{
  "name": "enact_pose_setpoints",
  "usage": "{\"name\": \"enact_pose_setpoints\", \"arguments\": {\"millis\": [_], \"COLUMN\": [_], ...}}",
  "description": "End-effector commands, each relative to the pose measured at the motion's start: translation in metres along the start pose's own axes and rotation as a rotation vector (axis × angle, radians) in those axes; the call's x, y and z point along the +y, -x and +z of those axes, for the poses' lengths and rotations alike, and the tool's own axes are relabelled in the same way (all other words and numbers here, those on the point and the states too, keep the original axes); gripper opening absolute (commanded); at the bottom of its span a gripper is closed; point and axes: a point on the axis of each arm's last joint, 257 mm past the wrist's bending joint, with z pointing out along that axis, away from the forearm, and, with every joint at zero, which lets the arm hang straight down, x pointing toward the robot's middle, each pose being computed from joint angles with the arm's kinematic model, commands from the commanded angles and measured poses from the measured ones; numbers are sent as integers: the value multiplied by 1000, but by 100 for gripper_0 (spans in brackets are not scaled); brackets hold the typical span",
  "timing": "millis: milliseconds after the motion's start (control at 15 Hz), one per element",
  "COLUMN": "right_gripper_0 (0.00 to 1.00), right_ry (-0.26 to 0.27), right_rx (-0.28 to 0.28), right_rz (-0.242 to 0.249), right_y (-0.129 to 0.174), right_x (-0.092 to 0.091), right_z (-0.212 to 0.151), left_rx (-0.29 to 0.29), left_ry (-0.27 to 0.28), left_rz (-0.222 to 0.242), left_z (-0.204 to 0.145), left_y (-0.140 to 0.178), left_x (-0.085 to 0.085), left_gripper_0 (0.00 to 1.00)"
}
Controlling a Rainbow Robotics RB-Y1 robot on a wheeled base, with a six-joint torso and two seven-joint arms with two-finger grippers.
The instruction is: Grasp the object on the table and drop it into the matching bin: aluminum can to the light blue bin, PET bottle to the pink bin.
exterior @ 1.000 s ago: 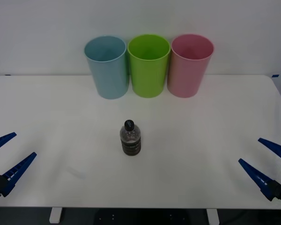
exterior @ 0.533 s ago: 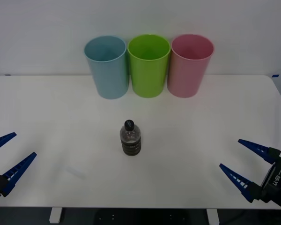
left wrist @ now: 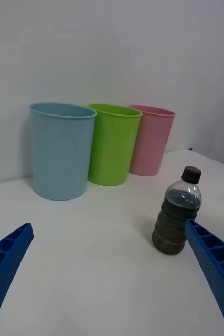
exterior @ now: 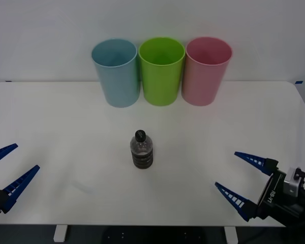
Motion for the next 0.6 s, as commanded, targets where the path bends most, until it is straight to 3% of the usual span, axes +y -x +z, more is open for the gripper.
{"name": "enact_pose_setpoints", "arguments": {"millis": [67, 600], "right_gripper_0": [100, 100], "right_ry": [3, 5], "right_rx": [7, 43], "right_rz": [0, -4], "right_y": [-4, -18], "right_x": [4, 15], "right_z": [17, 67], "left_rx": [0, 0], "left_ry": [0, 0], "left_rz": [0, 0], "left_z": [0, 0], "left_y": [0, 0], "left_x": [0, 0], "left_gripper_0": [100, 100]}}
